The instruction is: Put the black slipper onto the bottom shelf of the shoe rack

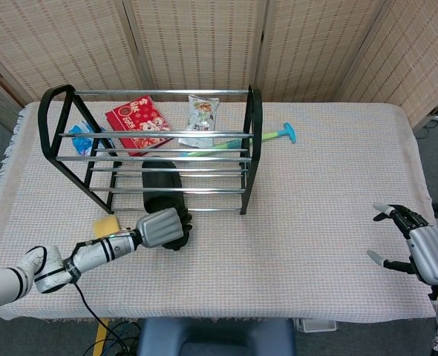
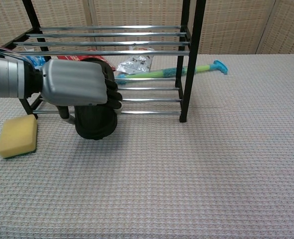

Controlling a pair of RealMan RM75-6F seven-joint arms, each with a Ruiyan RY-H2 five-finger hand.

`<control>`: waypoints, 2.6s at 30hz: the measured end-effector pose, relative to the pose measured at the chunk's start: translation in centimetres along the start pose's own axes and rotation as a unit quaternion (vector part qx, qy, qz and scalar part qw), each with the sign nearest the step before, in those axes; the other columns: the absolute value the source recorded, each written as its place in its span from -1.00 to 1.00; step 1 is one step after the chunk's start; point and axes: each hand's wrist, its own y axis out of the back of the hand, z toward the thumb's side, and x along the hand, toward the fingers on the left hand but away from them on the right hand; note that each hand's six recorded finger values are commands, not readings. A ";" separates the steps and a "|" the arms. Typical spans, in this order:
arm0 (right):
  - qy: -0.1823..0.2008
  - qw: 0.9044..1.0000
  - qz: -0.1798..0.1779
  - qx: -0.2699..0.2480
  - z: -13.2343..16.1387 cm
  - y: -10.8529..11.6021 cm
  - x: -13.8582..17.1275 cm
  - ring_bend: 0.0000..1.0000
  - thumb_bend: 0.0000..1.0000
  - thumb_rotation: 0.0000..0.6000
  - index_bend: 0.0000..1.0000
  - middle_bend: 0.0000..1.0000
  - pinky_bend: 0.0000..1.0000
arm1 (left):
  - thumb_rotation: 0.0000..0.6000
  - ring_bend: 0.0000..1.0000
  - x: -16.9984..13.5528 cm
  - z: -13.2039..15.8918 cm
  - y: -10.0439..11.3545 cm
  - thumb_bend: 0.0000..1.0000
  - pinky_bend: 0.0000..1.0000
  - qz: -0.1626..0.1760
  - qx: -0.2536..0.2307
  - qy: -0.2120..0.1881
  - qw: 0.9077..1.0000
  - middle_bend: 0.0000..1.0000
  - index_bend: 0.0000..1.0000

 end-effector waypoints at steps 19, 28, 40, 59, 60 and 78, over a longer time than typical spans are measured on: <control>-0.006 1.000 -0.001 0.001 -0.3 0.1 0.4 -0.55 -0.68 1.00 -0.65 -0.28 -0.49 | 1.00 -0.22 1.6 -2.0 -1.4 -0.88 -0.01 -0.020 0.000 0.021 1.000 -0.07 0.13; -0.008 1.000 -0.003 0.001 -0.5 0.2 0.4 -0.55 -0.68 1.00 -0.65 -0.28 -0.49 | 1.00 -0.56 1.9 -2.6 -2.2 -0.88 -0.18 -0.035 0.005 0.033 0.999 -0.46 -0.33; -0.012 1.000 -0.003 0.002 -0.5 0.2 0.4 -0.46 -0.68 1.00 -0.65 -0.28 -0.49 | 1.00 -0.68 2.0 -2.5 -2.6 -0.88 -0.25 -0.050 0.008 0.048 0.998 -0.63 -0.53; -0.009 1.000 -0.002 0.002 -0.4 0.1 0.2 -0.46 -0.68 1.00 -0.65 -0.28 -0.49 | 1.00 -0.68 -0.4 0.6 -0.5 -0.88 -0.25 -0.032 -0.004 0.034 0.999 -0.63 -0.51; -0.008 1.000 -0.001 0.002 -0.4 0.0 0.2 -0.46 -0.68 1.00 -0.65 -0.28 -0.49 | 1.00 -0.68 -0.6 0.9 -0.3 -0.88 -0.25 -0.030 -0.004 0.031 0.999 -0.63 -0.51; -0.008 1.000 -0.004 0.001 -0.5 0.2 0.5 -0.46 -0.68 1.00 -0.65 -0.28 -0.49 | 1.00 -0.68 -1.7 3.1 -0.4 -0.88 -0.25 -0.042 0.006 0.015 0.999 -0.63 -0.35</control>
